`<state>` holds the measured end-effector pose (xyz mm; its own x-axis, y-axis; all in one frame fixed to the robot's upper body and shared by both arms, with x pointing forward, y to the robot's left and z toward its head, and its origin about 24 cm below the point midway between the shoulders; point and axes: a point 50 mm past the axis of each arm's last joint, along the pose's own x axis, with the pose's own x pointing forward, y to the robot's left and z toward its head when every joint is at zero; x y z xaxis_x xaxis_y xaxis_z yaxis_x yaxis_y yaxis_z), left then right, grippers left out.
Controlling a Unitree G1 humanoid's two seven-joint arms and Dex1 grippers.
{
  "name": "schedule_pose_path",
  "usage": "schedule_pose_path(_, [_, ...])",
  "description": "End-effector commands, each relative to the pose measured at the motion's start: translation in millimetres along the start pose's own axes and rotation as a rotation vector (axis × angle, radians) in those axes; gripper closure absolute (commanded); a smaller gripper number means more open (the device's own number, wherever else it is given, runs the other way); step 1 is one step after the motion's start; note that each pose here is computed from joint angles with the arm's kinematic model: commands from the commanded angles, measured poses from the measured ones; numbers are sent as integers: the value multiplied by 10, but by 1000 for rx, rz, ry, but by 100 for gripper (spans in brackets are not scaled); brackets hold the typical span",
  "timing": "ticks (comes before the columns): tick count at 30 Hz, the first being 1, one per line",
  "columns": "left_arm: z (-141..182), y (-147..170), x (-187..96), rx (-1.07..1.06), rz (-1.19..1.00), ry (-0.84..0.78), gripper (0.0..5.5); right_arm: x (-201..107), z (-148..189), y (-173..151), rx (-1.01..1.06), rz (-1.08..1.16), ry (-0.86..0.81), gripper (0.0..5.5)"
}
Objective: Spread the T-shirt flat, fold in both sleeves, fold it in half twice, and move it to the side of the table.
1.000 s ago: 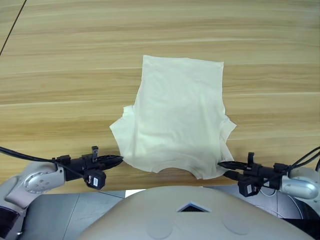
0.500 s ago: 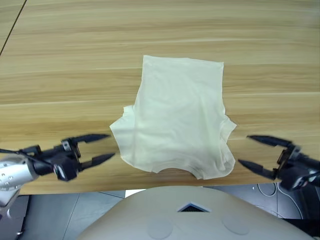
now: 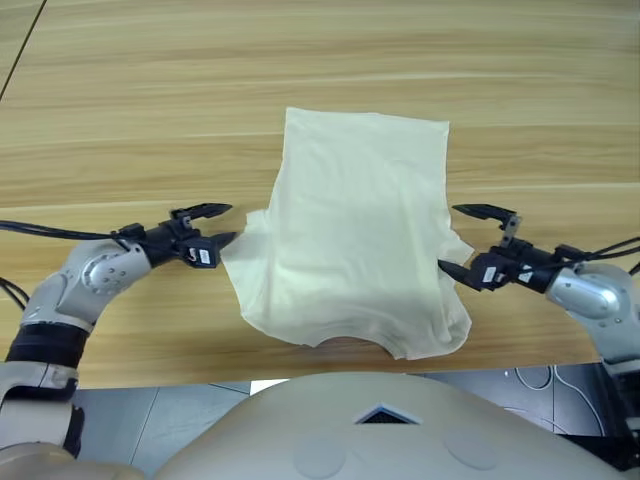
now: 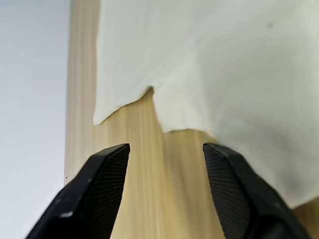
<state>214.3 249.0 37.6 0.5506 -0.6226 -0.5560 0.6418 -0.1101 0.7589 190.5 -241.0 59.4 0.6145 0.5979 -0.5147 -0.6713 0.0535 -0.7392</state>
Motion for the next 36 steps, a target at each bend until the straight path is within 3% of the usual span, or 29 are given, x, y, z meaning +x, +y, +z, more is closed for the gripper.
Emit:
schedule_pose_path(1, [13,-130,78,20,-91,-22,276,64,-128,-30,-11,-31,74,12])
schedule_pose_path(15, [26,-559,-41,63,-404,12,276,-120,-503,203,18,77,261,12])
schedule_pose_path(21, [101,-867,-24,89,-523,-4,276,-292,-695,91,41,24,325,12])
schedule_pose_path(25, [35,-842,-30,95,-512,32,276,-356,-855,-69,67,-35,365,12])
schedule_pose_path(33, [-11,-862,14,105,-511,54,276,-386,-832,-351,169,-184,208,12])
schedule_pose_path(36, [-74,-457,18,48,-335,63,276,-340,-785,-292,168,-158,180,12])
